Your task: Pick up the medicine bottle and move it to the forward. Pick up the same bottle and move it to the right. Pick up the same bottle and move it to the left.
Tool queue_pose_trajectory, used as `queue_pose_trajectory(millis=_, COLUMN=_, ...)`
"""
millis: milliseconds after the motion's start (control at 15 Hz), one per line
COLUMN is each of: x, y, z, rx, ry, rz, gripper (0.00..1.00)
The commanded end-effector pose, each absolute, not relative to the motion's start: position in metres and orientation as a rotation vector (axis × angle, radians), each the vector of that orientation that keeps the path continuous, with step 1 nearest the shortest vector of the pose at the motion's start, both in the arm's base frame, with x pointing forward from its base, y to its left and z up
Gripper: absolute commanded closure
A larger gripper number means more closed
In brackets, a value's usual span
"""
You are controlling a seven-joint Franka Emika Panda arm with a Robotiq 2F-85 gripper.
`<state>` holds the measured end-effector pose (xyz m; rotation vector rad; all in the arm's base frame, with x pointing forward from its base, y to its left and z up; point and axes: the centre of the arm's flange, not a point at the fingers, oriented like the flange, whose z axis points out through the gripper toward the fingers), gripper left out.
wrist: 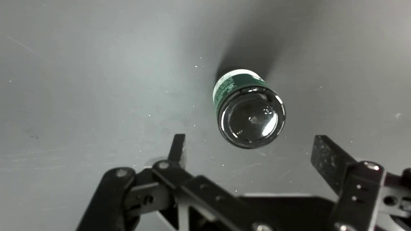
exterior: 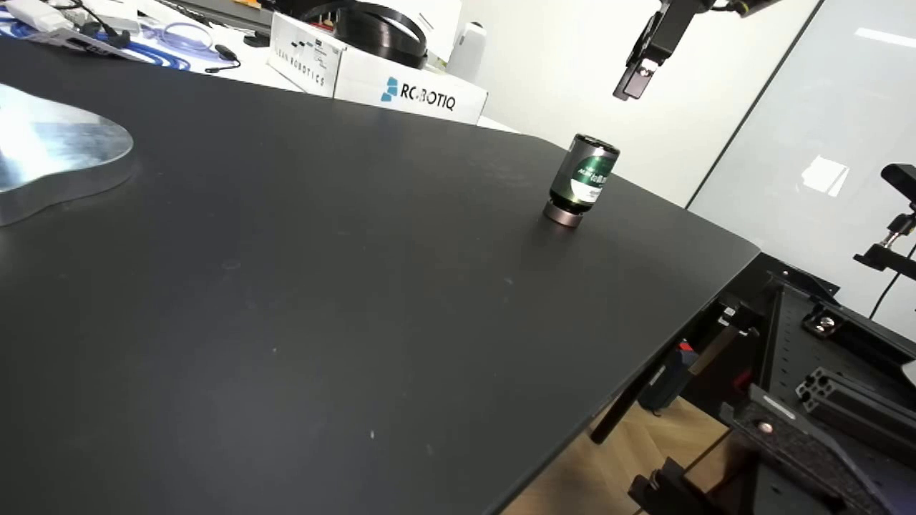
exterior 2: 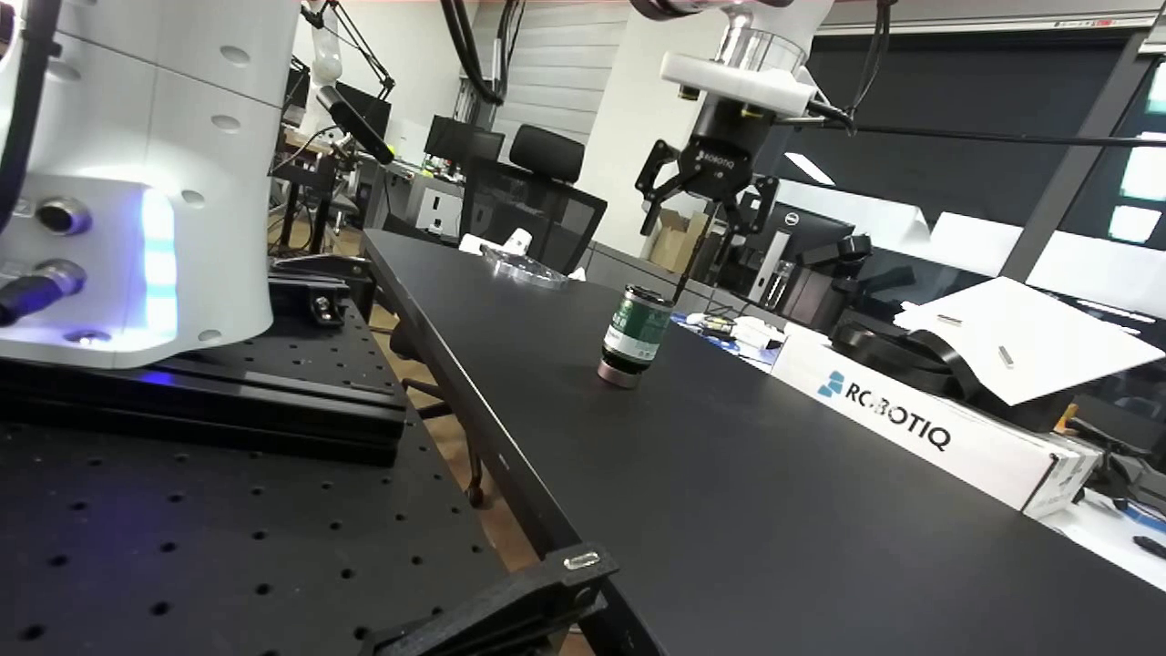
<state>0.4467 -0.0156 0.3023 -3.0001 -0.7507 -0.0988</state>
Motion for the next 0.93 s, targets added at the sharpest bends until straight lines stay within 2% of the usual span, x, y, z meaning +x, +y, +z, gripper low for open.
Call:
queue_pose_trajectory(millis=0, x=0.455, y=-0.016, z=0.279, rx=-3.039, ry=-0.733, rz=-0.076, gripper=0.0)
queue_pose_trajectory(millis=800, x=0.454, y=0.001, z=0.231, rx=-3.047, ry=-0.798, rz=0.053, gripper=0.0)
queue_pose_trajectory(millis=867, x=0.454, y=0.002, z=0.229, rx=-3.052, ry=-0.796, rz=0.029, gripper=0.07)
